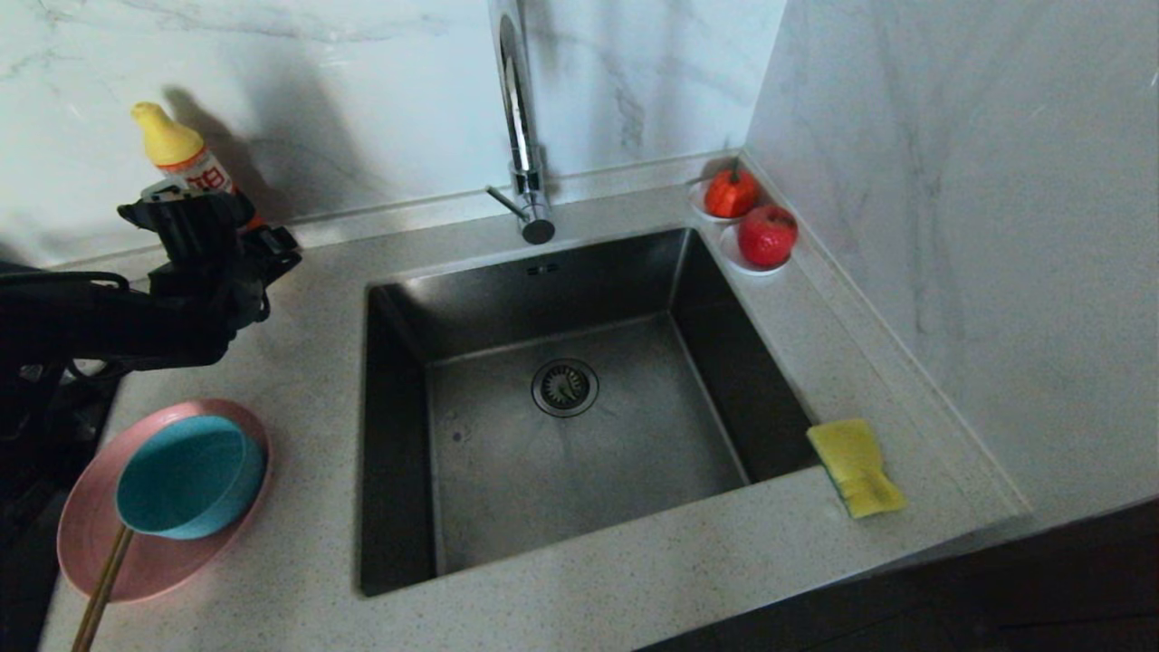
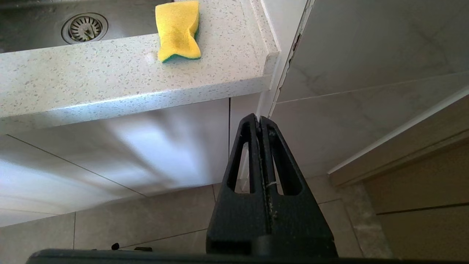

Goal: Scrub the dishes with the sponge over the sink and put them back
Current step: Grab the dish soap

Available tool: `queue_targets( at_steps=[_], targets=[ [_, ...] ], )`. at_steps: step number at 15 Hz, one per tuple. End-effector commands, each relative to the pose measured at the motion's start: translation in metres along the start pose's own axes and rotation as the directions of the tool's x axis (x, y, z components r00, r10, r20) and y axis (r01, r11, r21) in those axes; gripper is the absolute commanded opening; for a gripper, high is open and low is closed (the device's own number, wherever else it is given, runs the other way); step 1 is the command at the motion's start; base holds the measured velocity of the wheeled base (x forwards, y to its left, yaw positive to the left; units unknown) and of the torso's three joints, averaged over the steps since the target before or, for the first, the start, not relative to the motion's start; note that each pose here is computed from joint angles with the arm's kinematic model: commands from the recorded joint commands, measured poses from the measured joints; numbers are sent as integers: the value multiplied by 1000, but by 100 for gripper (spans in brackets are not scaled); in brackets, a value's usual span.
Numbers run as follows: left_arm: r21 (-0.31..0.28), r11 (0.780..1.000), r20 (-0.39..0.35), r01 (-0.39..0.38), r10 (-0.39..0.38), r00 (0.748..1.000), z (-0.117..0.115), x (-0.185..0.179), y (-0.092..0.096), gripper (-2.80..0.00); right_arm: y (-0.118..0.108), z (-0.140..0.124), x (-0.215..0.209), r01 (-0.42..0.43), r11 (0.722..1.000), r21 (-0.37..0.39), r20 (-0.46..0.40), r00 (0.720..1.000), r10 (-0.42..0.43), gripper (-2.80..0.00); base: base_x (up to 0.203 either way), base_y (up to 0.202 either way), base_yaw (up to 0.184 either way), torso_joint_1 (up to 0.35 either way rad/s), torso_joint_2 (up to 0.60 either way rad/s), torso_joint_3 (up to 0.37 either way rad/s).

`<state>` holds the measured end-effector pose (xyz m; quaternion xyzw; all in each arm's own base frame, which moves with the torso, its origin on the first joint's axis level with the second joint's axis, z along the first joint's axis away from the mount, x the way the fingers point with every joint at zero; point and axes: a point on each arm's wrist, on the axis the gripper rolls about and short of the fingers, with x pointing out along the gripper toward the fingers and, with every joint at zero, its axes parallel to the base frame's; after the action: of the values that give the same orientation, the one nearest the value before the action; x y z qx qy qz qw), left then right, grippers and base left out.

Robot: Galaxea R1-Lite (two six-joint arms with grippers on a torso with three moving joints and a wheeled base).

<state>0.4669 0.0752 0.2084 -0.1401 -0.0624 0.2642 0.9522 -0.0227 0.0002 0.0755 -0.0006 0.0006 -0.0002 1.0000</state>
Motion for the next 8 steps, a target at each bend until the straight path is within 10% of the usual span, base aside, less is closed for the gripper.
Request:
queue_targets(
  at_steps=[1,8],
  targets=[
    [-8,1000,12,0,0,1000,2,1,-1,0,0,0,0,0,1000,0,0,1000,0,-280,0,0,0,0,0,0],
    [1,1000,-2,-2,2,1000,-11,9,-1,0,0,0,0,0,1000,0,0,1000,0,-280,0,0,0,0,0,0]
  ],
)
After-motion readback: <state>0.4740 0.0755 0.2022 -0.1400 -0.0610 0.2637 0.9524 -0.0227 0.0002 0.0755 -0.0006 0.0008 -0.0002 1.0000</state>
